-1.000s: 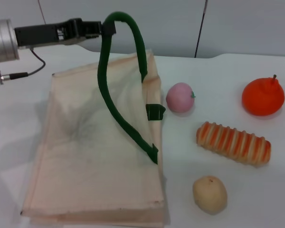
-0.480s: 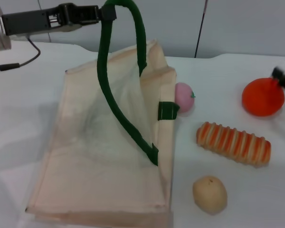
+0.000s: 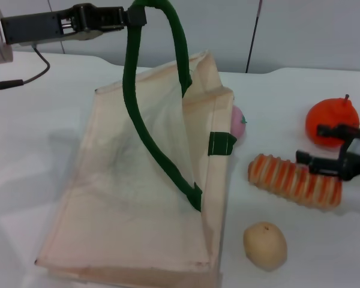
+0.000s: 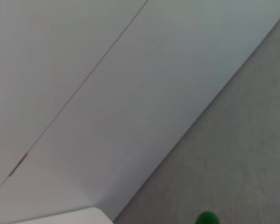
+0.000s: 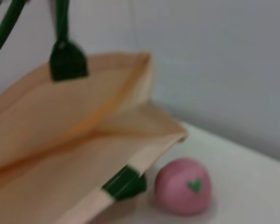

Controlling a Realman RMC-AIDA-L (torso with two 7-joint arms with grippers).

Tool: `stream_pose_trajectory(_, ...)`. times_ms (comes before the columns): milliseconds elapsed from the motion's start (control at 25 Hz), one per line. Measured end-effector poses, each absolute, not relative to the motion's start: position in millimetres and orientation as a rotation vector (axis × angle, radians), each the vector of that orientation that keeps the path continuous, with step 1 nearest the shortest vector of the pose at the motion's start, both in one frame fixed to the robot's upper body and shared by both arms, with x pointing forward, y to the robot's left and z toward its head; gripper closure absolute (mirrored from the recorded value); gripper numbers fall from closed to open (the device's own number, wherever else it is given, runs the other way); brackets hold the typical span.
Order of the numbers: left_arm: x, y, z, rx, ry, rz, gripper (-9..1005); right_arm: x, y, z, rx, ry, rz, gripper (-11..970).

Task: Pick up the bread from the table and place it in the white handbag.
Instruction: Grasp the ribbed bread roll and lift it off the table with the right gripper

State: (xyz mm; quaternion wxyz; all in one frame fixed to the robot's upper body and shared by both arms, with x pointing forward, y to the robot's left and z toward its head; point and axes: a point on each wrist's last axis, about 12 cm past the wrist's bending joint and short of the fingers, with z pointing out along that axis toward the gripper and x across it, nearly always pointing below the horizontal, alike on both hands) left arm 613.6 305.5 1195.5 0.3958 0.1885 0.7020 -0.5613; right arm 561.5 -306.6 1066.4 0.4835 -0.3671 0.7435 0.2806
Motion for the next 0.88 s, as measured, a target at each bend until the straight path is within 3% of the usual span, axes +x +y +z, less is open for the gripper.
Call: stream_pose_trajectory(880, 612, 308, 1194, 0.457, 1.780, -1.426, 872, 565, -291, 1047, -1.075, 1.940, 0.625, 79)
